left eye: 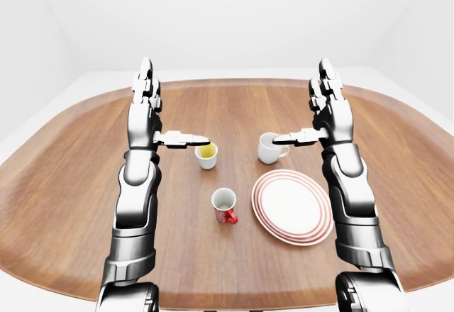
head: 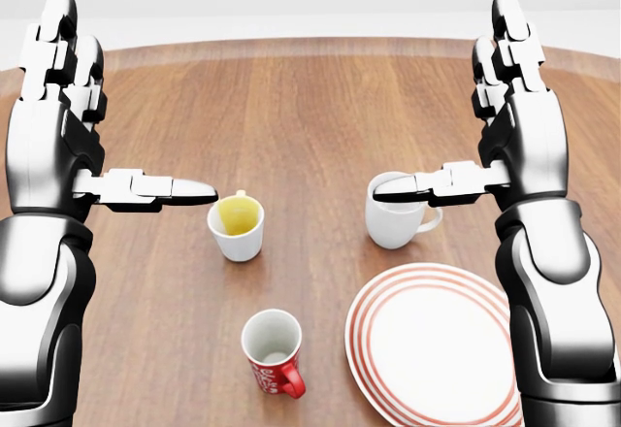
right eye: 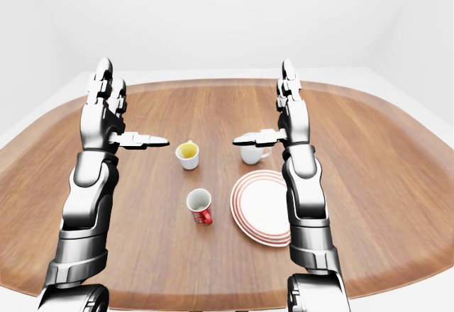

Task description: Pick up the red mug and put it on the plate

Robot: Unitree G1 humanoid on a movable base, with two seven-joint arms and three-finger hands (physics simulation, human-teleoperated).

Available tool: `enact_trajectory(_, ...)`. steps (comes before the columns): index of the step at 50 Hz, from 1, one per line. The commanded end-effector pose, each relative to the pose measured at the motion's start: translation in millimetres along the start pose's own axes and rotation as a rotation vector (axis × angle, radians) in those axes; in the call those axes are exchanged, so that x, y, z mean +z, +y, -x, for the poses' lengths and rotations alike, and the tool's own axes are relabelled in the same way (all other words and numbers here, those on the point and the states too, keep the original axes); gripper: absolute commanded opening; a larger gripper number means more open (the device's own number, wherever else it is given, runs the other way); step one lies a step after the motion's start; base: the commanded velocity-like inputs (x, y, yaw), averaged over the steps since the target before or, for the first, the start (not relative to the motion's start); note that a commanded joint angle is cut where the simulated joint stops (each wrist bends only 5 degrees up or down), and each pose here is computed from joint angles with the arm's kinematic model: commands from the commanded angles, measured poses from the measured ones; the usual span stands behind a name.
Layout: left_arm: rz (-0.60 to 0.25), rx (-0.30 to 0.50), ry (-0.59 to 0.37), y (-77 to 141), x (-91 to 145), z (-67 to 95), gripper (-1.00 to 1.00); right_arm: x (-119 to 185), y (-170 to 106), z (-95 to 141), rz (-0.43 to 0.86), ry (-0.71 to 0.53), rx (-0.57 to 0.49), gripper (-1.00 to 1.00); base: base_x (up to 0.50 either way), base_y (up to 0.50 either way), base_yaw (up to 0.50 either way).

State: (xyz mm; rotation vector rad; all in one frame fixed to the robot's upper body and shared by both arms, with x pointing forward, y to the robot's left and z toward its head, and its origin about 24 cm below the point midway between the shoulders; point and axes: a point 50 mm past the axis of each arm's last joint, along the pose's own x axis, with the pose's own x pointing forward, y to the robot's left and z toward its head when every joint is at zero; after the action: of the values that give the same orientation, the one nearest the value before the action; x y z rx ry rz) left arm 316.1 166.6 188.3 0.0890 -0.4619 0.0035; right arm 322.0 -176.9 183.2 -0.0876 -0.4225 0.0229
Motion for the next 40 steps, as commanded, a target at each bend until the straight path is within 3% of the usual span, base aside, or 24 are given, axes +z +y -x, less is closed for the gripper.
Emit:
enact_trajectory(1,0.0,0.001,0.0,0,0,0.1,1.0,0,1,-1,0.0,0.002,0.002,1.0,0.17,0.0,0.0)
enact_trajectory(23,-0.001,0.008,0.005,4,-1,1.1,1.0,6,6,-9,0.031,-0.017,0.028,1.0,0.18,0.0,0.0)
enact_trajectory(40,-0.003,0.019,-0.027,9,7,-0.1,1.0,8,33,-29,0.218,-0.001,0.215,1.0,0.02,0.0,0.0)
